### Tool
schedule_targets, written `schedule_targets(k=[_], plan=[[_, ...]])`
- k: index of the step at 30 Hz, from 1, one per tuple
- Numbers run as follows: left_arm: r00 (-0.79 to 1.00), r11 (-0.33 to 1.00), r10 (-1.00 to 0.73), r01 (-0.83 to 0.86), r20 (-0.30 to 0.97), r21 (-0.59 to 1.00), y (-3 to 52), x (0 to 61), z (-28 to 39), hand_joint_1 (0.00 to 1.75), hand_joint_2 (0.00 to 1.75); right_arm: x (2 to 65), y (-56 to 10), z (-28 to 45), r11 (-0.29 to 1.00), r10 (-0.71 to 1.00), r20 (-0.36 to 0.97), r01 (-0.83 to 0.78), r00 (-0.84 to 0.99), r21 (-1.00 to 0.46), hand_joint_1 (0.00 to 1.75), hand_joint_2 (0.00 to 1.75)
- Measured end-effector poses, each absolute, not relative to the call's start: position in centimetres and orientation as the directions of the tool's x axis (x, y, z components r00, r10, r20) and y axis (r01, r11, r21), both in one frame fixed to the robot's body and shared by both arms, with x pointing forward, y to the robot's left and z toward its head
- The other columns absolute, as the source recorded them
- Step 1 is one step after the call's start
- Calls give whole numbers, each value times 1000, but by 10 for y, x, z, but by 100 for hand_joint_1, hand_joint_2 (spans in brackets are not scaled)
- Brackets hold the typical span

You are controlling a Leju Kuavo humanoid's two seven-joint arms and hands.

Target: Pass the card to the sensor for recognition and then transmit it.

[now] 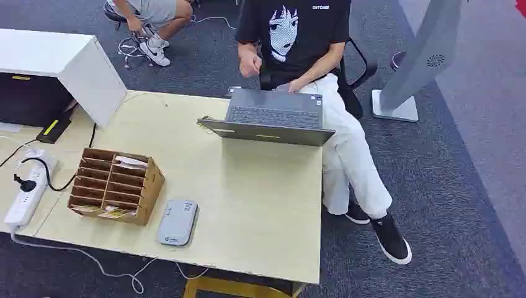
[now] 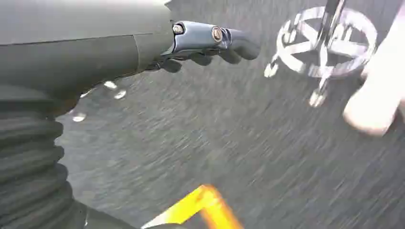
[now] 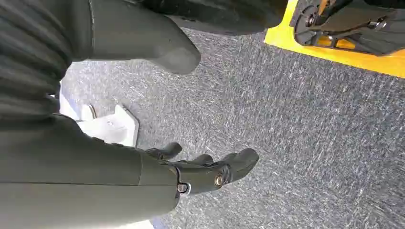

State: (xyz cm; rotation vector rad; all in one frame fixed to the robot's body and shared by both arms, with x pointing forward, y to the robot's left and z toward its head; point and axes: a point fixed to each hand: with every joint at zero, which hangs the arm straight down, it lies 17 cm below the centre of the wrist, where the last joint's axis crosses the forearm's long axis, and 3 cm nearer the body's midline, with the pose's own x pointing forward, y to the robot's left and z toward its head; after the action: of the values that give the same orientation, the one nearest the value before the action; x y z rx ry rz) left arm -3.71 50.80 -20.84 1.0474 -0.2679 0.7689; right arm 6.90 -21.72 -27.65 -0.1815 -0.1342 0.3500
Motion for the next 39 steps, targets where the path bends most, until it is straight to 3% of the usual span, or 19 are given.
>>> schedule_targets(k=[7, 11, 15, 17, 19, 22, 24, 27, 29, 34, 39], plan=[[606, 67, 380, -771, 699, 633, 620, -2, -156, 0, 175, 68, -217, -277, 929, 340, 106, -316, 935, -194, 0, 175], [587, 46, 330, -792, 739, 609, 651, 23, -136, 0, 175, 68, -216, -277, 930, 338, 104, -315, 935, -188, 0, 175], [488, 423, 142, -817, 861, 393, 512, 189, -151, 0, 175, 66, -216, -277, 935, 326, 99, -306, 940, -182, 0, 175], [484, 578, -133, -671, 865, 464, 445, 248, -124, 0, 175, 69, -214, -277, 937, 324, 104, -303, 940, -175, 0, 175], [490, 534, -375, -580, 787, 615, 450, 258, -95, 0, 175, 62, -214, -277, 937, 324, 95, -305, 941, -171, 0, 175], [557, 408, -462, -558, 690, 723, 474, 227, -77, 0, 175, 52, -214, -278, 936, 326, 79, -310, 942, -168, 0, 175], [581, 331, -374, -644, 723, 689, 492, 189, -69, 0, 175, 52, -214, -278, 936, 326, 78, -310, 942, -167, 0, 175], [435, 117, -70, -890, 898, 441, 522, 126, -57, 0, 175, 52, -214, -278, 936, 327, 77, -311, 942, -165, 0, 175], [294, -18, 10, -956, 956, 294, 537, 98, -43, 0, 175, 52, -213, -278, 936, 327, 76, -312, 942, -162, 0, 175], [244, -23, -115, -970, 963, 243, 552, 106, 3, 0, 175, 52, -213, -278, 936, 329, 75, -314, 942, -158, 0, 175], [231, -32, -118, -973, 966, 229, 554, 105, 7, 0, 175, 51, -213, -278, 936, 329, 72, -314, 942, -158, 0, 175]])
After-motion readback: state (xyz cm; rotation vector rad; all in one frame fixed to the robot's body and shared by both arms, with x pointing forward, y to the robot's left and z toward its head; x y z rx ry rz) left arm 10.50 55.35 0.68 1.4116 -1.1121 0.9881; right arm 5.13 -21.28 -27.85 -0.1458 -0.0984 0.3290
